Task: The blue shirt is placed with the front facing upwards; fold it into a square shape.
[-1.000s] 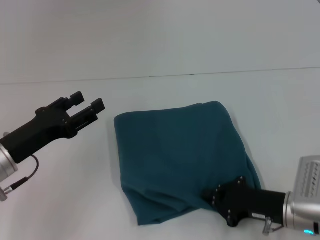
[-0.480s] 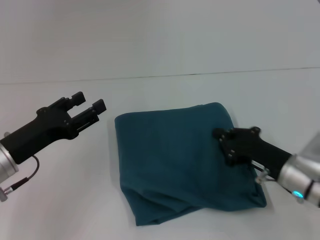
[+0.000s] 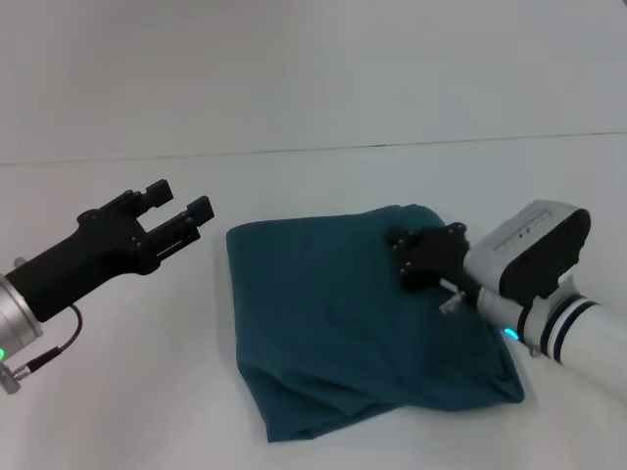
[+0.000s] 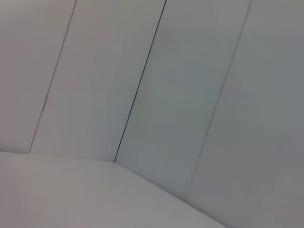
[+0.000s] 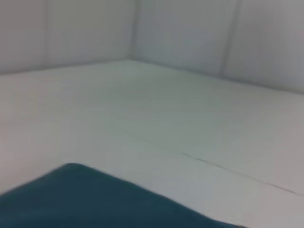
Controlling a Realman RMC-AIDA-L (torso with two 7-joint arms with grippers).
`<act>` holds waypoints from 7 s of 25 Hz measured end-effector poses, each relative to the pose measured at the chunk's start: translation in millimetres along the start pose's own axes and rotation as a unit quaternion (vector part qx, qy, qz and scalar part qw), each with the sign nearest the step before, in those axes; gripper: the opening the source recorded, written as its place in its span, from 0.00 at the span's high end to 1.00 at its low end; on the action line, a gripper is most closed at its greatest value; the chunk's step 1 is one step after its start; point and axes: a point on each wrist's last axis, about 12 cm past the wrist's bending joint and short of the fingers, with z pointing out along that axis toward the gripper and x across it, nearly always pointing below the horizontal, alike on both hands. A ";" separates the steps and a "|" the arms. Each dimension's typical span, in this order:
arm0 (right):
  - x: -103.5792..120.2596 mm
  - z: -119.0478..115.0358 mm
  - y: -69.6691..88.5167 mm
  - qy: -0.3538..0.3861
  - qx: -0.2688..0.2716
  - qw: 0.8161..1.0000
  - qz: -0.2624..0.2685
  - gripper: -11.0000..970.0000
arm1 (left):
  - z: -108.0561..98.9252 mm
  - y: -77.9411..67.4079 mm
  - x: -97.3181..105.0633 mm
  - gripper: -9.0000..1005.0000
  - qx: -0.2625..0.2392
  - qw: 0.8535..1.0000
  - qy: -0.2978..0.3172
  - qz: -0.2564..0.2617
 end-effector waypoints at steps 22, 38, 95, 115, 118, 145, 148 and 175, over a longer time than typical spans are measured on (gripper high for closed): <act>25.4 -18.0 2.6 0.020 0.031 0.999 0.028 0.99 | -0.3 -1.4 4.6 0.26 0.004 1.000 0.005 0.000; 19.7 -30.1 33.0 -0.056 -0.050 0.997 0.018 0.99 | -0.4 -1.3 8.3 0.26 0.003 1.000 0.008 -0.001; 15.0 -28.4 57.0 -0.078 -0.013 0.993 0.090 0.99 | -5.7 -6.3 10.6 0.26 0.021 1.000 0.005 0.007; 8.3 7.0 46.2 0.038 0.004 0.995 0.092 0.99 | -5.9 -7.2 14.0 0.26 0.021 1.000 0.006 0.005; 5.0 11.2 51.9 0.044 -0.010 0.995 0.093 0.98 | -6.1 -7.0 13.9 0.26 0.021 1.000 0.006 0.006; -28.0 36.7 92.2 0.067 -0.117 0.986 0.102 0.97 | -16.5 -5.1 16.9 0.26 0.008 1.000 0.004 0.009; -24.8 22.8 81.3 0.013 -0.115 0.984 0.133 0.97 | -21.6 -3.9 15.5 0.26 0.006 1.000 -0.002 0.010; -57.1 -112.5 -73.1 0.018 -0.284 0.958 0.021 0.49 | 9.1 -23.7 18.6 0.14 0.145 0.974 0.154 0.085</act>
